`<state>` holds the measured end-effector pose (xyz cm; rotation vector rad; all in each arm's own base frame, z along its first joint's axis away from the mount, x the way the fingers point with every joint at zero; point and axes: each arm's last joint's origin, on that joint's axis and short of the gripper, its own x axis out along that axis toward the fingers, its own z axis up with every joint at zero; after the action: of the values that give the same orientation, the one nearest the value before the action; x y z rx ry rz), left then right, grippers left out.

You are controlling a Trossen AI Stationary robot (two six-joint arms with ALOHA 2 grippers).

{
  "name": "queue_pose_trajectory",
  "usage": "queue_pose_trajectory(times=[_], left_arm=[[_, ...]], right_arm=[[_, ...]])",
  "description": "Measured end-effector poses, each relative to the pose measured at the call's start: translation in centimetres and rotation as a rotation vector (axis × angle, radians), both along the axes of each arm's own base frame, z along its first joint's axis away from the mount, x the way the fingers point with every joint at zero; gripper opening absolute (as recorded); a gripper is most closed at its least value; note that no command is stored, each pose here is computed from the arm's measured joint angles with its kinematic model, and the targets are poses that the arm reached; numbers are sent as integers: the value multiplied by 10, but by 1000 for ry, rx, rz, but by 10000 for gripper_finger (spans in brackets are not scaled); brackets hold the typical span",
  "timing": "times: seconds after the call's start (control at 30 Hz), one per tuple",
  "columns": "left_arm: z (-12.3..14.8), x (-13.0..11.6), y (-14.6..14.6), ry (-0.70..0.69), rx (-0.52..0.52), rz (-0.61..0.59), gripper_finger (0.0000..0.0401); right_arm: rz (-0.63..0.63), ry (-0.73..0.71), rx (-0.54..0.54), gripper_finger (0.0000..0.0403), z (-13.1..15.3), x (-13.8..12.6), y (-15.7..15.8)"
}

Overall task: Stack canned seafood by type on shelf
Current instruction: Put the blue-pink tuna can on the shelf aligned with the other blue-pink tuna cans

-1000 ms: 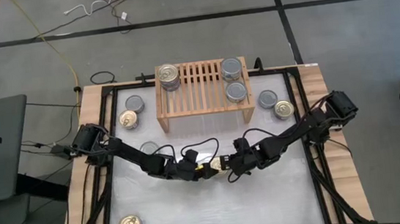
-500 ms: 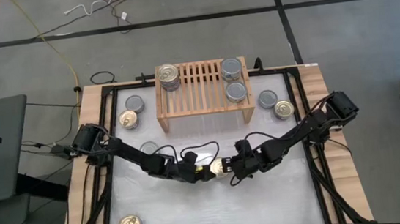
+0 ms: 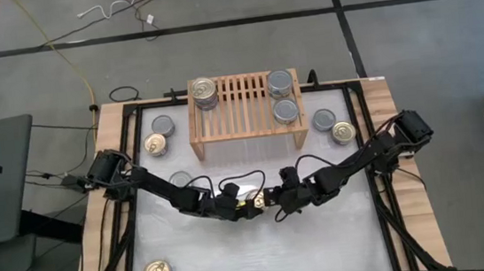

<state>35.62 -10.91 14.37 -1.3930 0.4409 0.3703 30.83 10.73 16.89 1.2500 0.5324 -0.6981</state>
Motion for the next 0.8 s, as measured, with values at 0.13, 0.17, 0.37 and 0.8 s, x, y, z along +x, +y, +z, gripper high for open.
queue_pose_trajectory(times=[0.13,0.17,0.37,0.8], left_arm=[[0,0,0,6,-1,-6,286],[0,0,0,5,-1,-5,286],[0,0,0,0,2,-2,286],[-2,-1,1,22,4,4,286]], right_arm=[[24,28,10,12,-1,-2,1],[33,51,16,12,-3,-3,1],[38,151,33,12,-8,-13,5],[61,195,67,12,-29,-9,11]])
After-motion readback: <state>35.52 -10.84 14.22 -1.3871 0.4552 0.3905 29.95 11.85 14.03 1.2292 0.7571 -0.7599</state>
